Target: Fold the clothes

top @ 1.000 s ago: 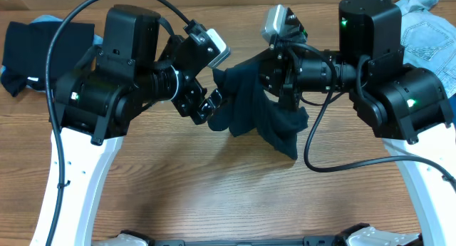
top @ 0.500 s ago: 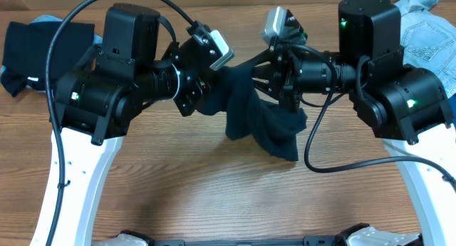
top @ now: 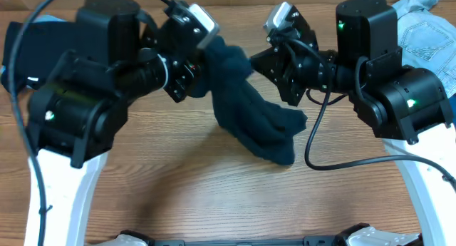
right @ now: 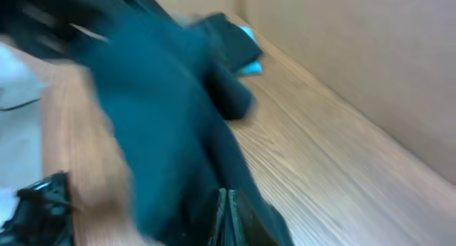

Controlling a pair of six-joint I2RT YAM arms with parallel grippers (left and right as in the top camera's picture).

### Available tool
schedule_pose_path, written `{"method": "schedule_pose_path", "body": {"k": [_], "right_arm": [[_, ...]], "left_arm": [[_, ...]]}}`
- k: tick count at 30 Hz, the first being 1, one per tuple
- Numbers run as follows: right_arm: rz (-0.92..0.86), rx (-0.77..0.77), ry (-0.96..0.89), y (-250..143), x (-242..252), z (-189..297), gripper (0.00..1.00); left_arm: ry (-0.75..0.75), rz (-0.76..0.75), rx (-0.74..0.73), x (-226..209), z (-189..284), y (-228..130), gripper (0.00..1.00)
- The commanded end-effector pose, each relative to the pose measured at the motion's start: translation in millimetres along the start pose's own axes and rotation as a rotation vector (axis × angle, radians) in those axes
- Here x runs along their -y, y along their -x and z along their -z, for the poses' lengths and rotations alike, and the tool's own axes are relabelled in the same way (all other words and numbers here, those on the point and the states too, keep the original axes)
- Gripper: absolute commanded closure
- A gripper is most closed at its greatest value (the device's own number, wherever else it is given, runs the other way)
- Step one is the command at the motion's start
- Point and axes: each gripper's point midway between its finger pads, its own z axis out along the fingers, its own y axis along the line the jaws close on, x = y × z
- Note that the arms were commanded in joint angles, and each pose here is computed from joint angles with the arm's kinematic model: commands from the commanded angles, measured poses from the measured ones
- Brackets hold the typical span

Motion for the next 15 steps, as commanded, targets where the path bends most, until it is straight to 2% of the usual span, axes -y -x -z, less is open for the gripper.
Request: {"method": "schedule_pose_path", "body": {"k": [1,2,7,9,10,15], "right_arm": [[-0.077,-0.035,-0.145,-5,25,3,0.94],[-0.097,-0.045,-0.158,-7,29,1,0.93],[-0.223,-0.085,-0.168,-19,36,-11,0.63],[-0.263,-0.116,-0.160,-27,36,-16,0.56],[-0.273,-0.137,-0.152,-32,35,-19,0.49],[-0.329,-0.207,-0.090,-49,27,-33,0.42]], "left_arm": [[0.203,0.079,0.071,-28,37,24,0.96],[0.226,0.087,0.084,-32,41,27,0.96],[0.320,0.130,0.181,-44,69,53,0.96],[0.351,0.148,0.229,-48,80,64,0.96],[0.367,0.154,0.254,-50,86,69,0.96],[0.456,0.193,0.365,-64,108,92,0.96]]}}
